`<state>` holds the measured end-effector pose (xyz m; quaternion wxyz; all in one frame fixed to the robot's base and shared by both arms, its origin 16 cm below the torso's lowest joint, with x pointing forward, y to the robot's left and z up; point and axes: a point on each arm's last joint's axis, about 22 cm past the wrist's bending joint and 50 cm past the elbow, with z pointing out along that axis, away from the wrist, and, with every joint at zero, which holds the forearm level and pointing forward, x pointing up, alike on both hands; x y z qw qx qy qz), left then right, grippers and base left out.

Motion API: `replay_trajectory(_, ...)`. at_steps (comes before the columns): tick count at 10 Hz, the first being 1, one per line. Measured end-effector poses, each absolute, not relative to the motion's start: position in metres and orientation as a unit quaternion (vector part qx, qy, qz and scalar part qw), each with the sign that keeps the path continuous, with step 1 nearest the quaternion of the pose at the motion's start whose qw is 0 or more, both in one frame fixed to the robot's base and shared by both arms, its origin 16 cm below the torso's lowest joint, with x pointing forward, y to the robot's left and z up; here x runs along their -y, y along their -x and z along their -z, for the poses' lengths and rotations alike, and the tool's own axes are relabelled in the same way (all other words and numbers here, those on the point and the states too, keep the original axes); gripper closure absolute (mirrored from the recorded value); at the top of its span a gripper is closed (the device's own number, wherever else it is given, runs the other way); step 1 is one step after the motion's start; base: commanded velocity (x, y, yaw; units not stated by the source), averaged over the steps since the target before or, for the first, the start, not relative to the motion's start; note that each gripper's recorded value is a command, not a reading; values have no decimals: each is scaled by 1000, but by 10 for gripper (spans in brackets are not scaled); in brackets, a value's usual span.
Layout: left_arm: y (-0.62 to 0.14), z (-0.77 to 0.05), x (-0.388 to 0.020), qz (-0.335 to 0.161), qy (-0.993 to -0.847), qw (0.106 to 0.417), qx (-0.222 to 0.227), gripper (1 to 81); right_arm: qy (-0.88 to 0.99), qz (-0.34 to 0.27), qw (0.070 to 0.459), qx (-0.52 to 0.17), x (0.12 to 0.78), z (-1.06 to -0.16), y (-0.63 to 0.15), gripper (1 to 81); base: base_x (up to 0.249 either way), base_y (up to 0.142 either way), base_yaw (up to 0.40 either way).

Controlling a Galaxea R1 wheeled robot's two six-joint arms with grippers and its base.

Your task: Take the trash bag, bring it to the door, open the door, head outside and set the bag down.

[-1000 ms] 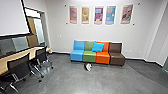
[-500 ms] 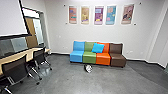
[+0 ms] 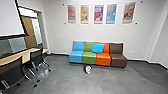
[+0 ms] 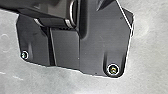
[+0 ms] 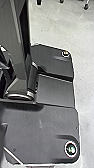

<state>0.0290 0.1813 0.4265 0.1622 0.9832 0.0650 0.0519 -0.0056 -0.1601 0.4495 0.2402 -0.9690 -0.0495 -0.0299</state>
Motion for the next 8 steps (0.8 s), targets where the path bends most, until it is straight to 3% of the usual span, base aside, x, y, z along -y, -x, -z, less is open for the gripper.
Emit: replay_trajectory(8, -26, -426, -184, -51, -984, 160, -65, 10, 969, 28, 242, 50, 158, -450, 8, 10, 166, 0, 0)
